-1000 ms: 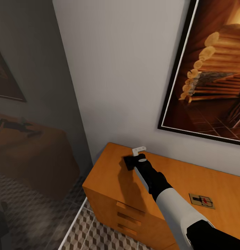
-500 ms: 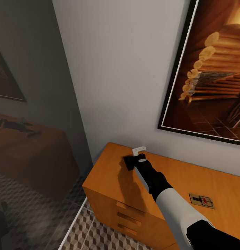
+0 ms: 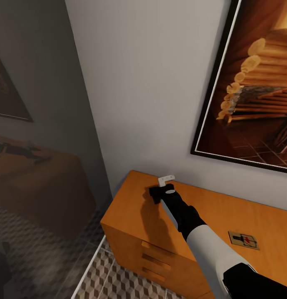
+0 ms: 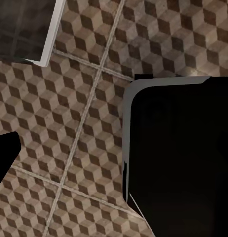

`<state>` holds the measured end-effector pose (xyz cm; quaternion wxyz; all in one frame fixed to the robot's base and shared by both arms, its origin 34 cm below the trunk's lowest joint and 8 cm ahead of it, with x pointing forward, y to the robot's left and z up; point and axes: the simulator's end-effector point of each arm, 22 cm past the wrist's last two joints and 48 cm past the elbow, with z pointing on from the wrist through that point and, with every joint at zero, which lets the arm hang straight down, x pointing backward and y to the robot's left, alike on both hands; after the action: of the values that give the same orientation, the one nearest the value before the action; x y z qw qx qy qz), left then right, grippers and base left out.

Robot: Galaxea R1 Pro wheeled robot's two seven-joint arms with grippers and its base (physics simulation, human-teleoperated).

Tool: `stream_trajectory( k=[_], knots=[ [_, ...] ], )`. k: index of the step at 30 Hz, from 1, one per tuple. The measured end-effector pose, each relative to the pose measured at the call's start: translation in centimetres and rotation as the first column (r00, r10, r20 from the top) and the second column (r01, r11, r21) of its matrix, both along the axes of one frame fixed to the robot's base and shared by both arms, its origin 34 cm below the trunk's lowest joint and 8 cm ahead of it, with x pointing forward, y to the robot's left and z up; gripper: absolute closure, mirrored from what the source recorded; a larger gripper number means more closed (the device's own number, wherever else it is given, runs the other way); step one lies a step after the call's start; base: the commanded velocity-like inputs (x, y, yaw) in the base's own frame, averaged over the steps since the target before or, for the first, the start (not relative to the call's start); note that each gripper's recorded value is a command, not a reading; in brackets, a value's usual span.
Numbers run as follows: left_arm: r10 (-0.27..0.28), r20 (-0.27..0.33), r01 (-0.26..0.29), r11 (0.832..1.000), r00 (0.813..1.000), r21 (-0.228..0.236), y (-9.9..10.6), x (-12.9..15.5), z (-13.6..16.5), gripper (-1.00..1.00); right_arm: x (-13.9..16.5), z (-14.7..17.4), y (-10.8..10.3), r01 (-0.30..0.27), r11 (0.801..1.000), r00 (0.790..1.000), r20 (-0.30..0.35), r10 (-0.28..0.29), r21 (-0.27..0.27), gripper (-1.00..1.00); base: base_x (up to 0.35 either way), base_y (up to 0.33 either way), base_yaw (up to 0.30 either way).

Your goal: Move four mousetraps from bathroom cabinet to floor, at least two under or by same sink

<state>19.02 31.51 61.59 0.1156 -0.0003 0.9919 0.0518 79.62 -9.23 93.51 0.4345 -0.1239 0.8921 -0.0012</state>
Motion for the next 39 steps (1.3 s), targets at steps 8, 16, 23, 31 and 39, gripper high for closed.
stream_trajectory(
  k=[8, 16, 23, 31, 39],
  knots=[
    [0.000, 0.000, 0.000, 1.000, 1.000, -0.001, -0.09, 0.00, -0.01, -1.00, -0.01, -0.01, 0.00, 0.000, 1.000, 1.000, 0.000, 0.000, 0.000, -1.00, 0.000, 0.000, 0.000],
    [0.000, 0.000, 0.000, 1.000, 1.000, -0.001, -0.12, 0.00, -0.01, -1.00, 0.00, 0.00, 0.00, 0.000, 1.000, 1.000, 0.000, 0.000, 0.000, -1.00, -0.001, 0.000, 0.000],
    [0.000, 0.000, 0.000, 1.000, 1.000, -0.002, -0.12, 0.00, -0.01, -1.00, 0.00, 0.00, 0.01, 0.000, 1.000, 1.000, 0.000, 0.000, 0.000, -1.00, -0.014, 0.000, 0.000],
    [0.000, 0.000, 0.000, 1.000, 1.000, -0.002, -0.12, 0.00, -0.01, -1.00, -0.02, -0.02, 0.01, 0.000, 1.000, 1.000, 0.000, 0.000, 0.000, -1.00, -0.001, 0.000, 0.000],
    [0.000, 0.000, 0.000, 1.000, 1.000, -0.002, -0.12, 0.00, -0.01, -1.00, -0.01, -0.01, 0.00, 0.000, 1.000, 1.000, 0.000, 0.000, 0.000, -1.00, -0.007, 0.000, 0.000]
  ],
)
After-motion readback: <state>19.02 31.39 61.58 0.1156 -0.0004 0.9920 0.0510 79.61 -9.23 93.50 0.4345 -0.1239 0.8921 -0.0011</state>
